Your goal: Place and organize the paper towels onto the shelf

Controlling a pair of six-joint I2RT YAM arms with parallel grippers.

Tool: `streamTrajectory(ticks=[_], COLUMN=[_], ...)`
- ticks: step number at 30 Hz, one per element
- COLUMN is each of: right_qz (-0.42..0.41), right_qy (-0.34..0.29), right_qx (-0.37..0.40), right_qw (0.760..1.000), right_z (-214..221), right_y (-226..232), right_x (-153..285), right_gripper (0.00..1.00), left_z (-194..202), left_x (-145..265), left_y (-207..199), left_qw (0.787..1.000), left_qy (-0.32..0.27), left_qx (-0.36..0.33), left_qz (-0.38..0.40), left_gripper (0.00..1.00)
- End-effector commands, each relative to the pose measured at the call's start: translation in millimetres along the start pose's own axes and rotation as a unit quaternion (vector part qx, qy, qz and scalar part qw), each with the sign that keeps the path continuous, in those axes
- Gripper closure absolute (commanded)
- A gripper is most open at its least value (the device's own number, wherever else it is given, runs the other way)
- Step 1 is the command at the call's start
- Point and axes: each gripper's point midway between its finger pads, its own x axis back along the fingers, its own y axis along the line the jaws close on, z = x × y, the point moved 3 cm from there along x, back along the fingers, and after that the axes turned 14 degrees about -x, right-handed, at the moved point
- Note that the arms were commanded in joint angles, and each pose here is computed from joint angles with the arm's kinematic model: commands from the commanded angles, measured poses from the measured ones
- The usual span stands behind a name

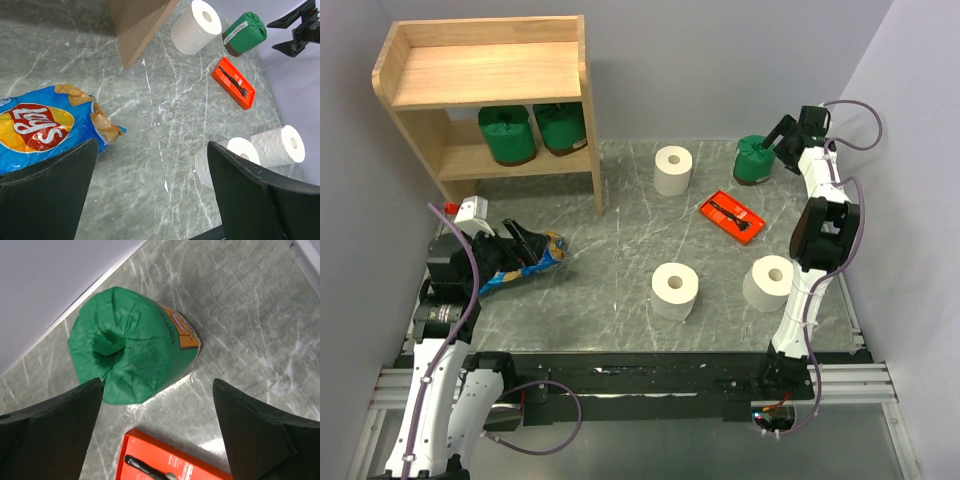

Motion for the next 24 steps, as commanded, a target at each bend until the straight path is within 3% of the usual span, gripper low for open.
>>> streamTrajectory(ticks=[1, 24], right_qz=[-0.052, -0.024], right_qy=[-0.025, -0.003], right_qx=[0.002, -0.021], right_qw=[0.998, 0.999], right_z=[-20, 5], right_y=[22, -2], right_x=[-2, -54], right_gripper=[0.03, 0.1], left_z=[-9, -7], left_x=[-1, -4], left_y=[-2, 1], left_qw=[1.0, 1.0], left_qy=[-0.017, -0.01], left_qx=[-0.015, -0.012], left_qz=[0.005, -0.001], left_gripper=[0.04, 0.04])
